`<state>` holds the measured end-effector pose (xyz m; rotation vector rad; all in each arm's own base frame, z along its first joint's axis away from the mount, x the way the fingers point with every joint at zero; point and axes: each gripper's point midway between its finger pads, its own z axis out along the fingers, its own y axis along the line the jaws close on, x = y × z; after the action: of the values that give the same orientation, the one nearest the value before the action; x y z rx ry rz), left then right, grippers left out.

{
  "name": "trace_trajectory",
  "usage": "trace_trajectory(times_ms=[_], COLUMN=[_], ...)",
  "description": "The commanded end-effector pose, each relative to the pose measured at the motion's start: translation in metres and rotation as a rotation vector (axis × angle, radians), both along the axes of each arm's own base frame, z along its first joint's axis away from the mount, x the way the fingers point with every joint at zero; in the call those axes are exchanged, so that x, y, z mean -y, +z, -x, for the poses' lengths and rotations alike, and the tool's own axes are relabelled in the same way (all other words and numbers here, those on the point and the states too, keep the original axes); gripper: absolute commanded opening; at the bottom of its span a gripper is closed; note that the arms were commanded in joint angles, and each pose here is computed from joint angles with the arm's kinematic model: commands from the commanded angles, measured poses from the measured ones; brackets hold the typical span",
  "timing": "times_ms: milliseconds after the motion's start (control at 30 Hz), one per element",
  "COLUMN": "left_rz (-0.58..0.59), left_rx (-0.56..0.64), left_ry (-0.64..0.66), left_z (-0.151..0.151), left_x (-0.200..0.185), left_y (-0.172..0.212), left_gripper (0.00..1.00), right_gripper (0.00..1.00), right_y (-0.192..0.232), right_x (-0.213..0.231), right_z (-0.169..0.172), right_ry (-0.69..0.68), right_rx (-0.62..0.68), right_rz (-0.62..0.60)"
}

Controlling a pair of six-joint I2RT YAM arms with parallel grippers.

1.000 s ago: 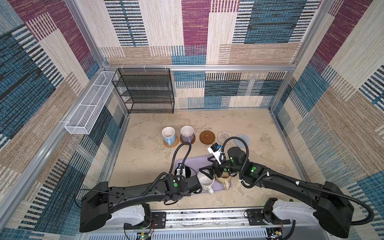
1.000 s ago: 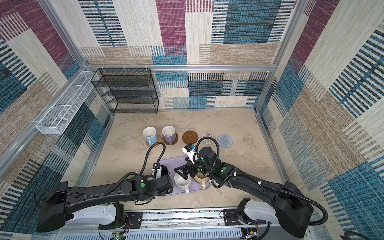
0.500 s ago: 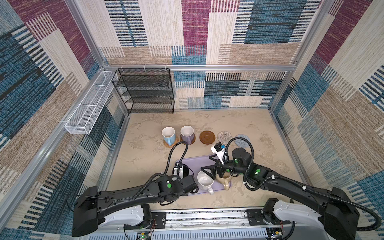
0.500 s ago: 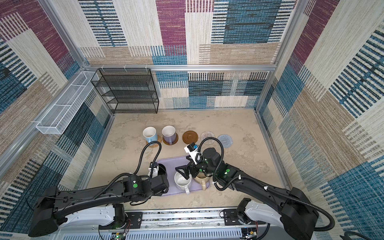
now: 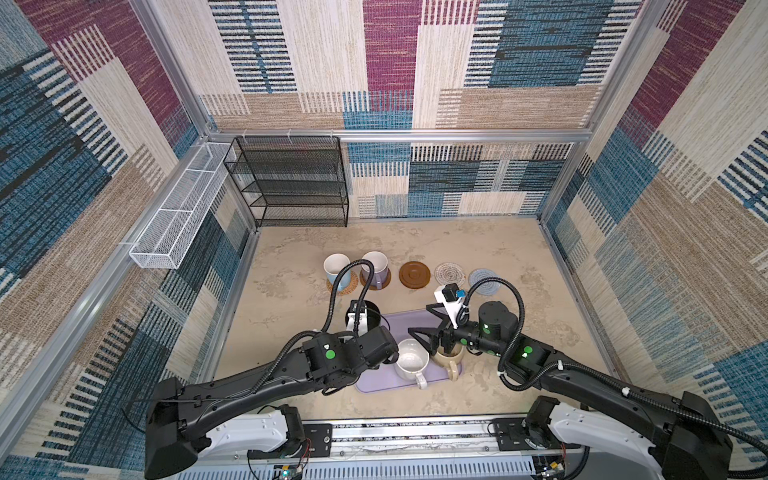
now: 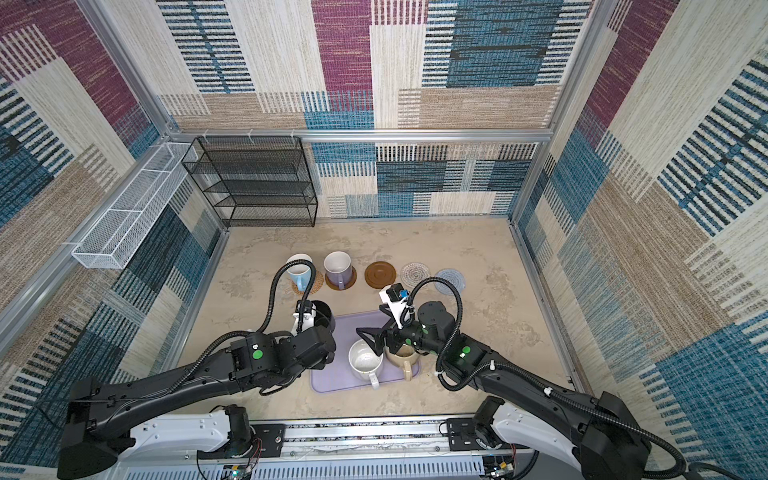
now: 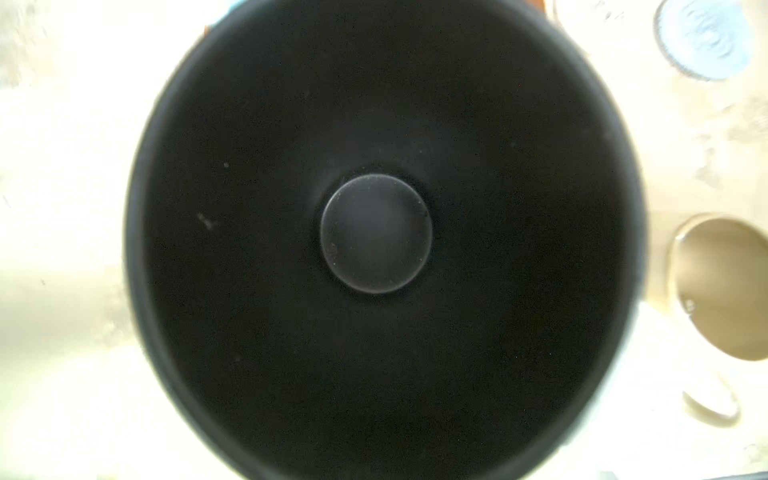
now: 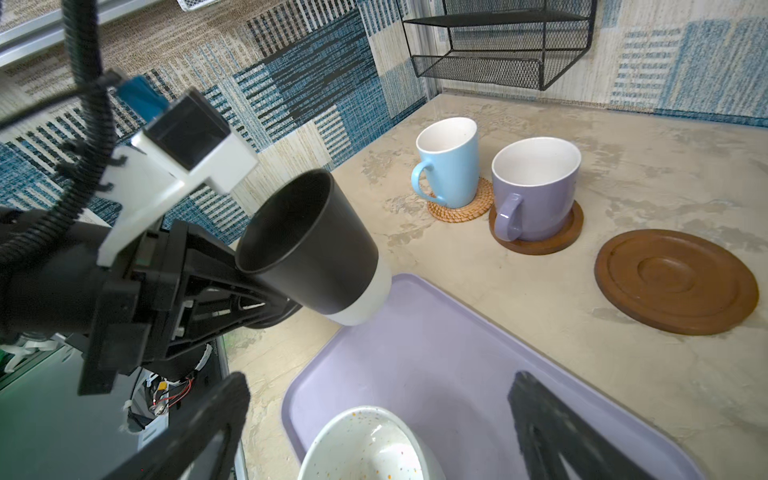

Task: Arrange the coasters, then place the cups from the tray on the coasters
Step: 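Carry the black mug with left gripper toward the larger brown coaster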

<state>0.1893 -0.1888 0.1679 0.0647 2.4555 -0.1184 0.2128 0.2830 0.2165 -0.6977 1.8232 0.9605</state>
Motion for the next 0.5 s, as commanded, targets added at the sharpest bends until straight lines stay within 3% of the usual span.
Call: trace_trajectory(times_ms=[0, 233, 467], left_rz=[-0.007, 0.011, 0.047], left_rx=[0.08, 0.091, 0.088], left_ry=[-0.034, -0.073, -0.086], left_z=[-0.016, -0.042, -0.078], left_x=[0.009, 0.035, 0.061], left_y=[0.021, 0.037, 0.043], left_gripper=[0.0, 0.0, 0.0], right_gripper=[1.0, 1.0, 1.0], right_y=[0.012, 0.022, 0.028], right_x=[0.001, 0.032, 0.047], right_z=[-0.006, -0.043, -0.062], right_ry=[-0.029, -0.257, -0.296], right_rx=[0.037, 0.017, 0.018], right_rz=[-0.037, -0.085, -0.108])
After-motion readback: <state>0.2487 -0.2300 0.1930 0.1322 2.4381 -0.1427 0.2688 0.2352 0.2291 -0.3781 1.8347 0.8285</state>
